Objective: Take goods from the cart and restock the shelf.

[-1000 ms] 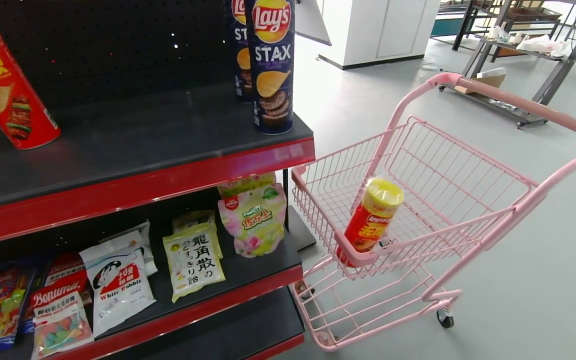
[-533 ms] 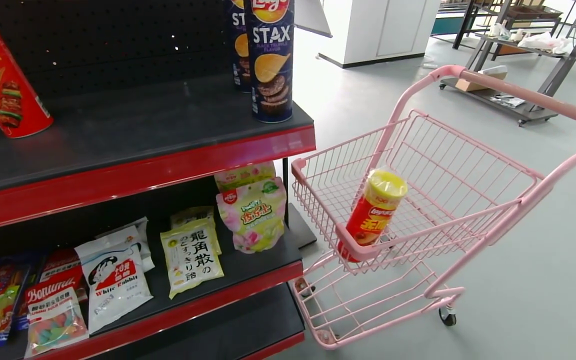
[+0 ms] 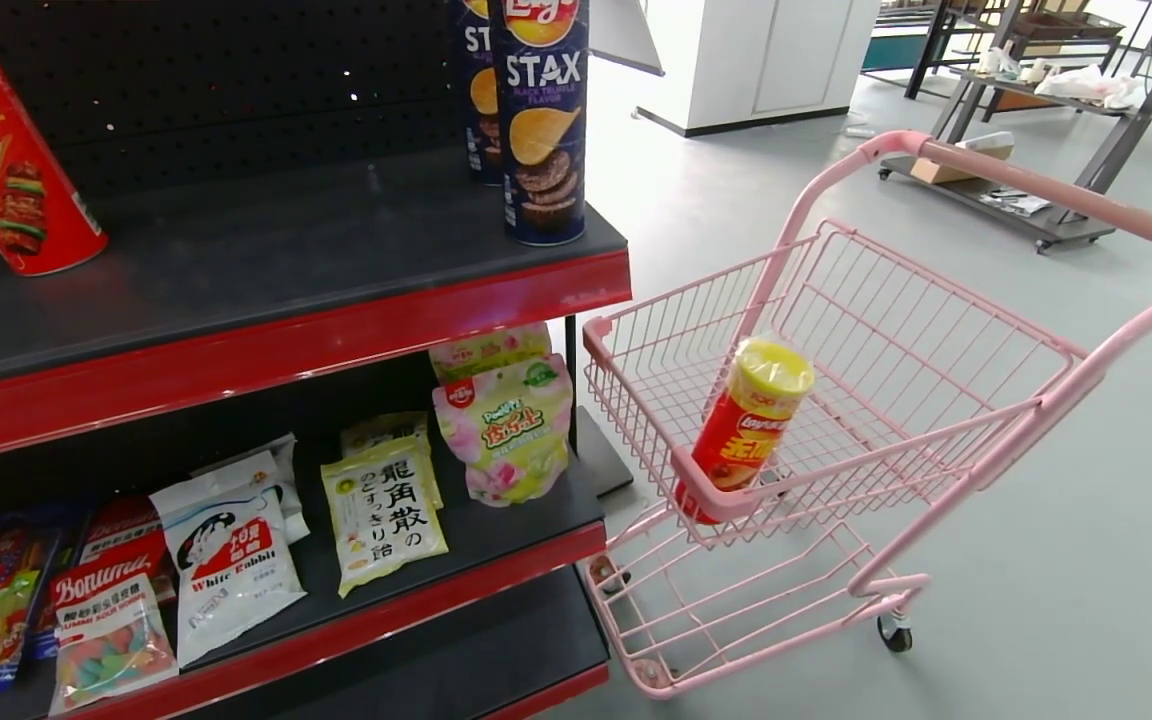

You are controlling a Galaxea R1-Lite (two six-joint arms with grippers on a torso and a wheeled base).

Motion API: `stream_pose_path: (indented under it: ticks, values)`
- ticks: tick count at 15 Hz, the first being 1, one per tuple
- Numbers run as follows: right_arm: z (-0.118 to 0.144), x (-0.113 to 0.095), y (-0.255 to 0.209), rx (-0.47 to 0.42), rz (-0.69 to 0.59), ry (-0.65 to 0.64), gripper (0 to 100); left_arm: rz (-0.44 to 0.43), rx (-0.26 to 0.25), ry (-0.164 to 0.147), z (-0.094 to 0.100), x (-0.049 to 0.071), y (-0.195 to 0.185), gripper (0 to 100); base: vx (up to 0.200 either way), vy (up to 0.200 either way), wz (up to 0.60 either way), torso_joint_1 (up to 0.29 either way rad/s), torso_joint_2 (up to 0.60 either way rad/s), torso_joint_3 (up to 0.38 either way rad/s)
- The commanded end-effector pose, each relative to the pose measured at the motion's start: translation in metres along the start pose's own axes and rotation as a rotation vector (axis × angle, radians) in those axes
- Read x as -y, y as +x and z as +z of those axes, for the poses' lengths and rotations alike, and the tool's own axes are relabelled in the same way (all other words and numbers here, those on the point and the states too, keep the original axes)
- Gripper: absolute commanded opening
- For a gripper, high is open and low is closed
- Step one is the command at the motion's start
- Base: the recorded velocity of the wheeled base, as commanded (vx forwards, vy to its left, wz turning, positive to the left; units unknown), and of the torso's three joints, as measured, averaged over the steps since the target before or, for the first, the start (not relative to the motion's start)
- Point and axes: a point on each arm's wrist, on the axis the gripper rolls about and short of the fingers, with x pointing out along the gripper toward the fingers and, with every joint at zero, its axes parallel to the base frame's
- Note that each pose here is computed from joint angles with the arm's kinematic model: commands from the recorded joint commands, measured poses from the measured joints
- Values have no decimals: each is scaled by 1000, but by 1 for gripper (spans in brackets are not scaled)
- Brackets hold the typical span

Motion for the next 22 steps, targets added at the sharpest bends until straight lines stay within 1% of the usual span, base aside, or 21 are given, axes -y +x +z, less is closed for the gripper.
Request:
stream_pose_path:
  ticks: [1,3,4,5,6,11,12,17,22]
  values:
    - [-60,20,141,-211,236,5,100,1,0,0,0,0,0,100,0,0,0,0,0,0]
    - [-93,26,163,-196,321,-87,100,1,0,0,0,0,0,100,0,0,0,0,0,0]
    - [-102,26,168,-211,355,-102,100,1,0,0,0,0,0,100,0,0,0,0,0,0]
    - [-105,25,170,-221,370,-103,100,1,0,0,0,0,0,100,0,0,0,0,0,0]
    - [-108,16,173,-233,419,-105,100,1,0,0,0,0,0,100,0,0,0,0,0,0]
    - [-118,1,180,-264,480,-110,100,1,0,0,0,0,0,100,0,0,0,0,0,0]
    - [-121,-1,188,-272,486,-112,100,1,0,0,0,0,0,100,0,0,0,0,0,0]
    - [-126,1,213,-274,476,-117,100,1,0,0,0,0,0,100,0,0,0,0,0,0]
    - [-140,8,242,-291,446,-113,100,1,0,0,0,0,0,100,0,0,0,0,0,0]
